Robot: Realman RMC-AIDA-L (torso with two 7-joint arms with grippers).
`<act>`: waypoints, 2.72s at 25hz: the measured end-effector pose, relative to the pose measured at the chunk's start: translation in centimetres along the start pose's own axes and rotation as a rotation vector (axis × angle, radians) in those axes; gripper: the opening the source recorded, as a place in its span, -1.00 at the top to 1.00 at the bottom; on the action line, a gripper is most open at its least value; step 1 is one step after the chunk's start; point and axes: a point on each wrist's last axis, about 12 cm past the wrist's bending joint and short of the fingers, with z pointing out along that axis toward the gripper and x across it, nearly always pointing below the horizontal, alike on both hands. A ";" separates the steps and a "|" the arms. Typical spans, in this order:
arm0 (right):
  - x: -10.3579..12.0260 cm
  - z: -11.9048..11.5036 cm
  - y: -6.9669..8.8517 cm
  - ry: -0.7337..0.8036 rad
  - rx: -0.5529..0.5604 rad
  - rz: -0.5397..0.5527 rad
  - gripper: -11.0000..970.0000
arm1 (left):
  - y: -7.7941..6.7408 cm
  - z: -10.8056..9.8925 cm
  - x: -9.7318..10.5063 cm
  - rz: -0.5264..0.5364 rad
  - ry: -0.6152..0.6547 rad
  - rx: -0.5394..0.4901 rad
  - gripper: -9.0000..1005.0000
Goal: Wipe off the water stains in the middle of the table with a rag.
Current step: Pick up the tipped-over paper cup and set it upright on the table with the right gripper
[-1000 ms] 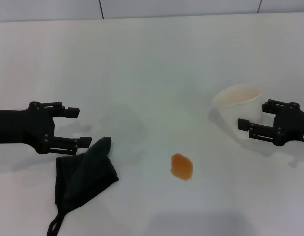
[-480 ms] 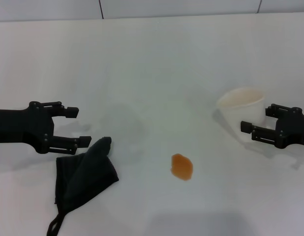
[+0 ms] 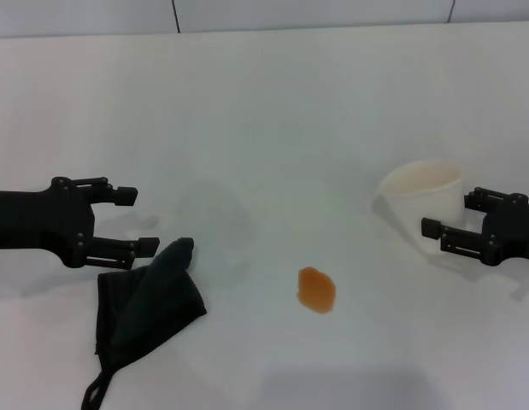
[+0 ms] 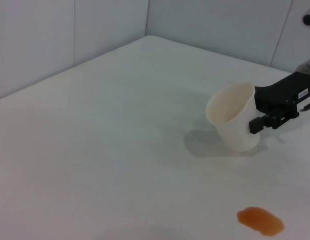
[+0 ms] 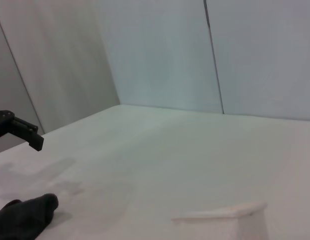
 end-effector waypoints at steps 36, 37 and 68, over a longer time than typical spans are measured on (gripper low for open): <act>2.3 -3.3 1.0 -0.026 0.028 0.001 -0.69 | -0.1 0.0 -0.1 0.003 0.001 0.008 -0.76; 2.4 -3.3 1.0 -0.022 0.024 0.000 -0.70 | -0.1 0.0 -0.1 0.004 0.000 0.008 -0.76; 2.3 -6.2 2.0 -0.110 -0.011 0.000 -0.76 | -0.2 0.1 -0.3 0.006 -0.009 0.020 -0.76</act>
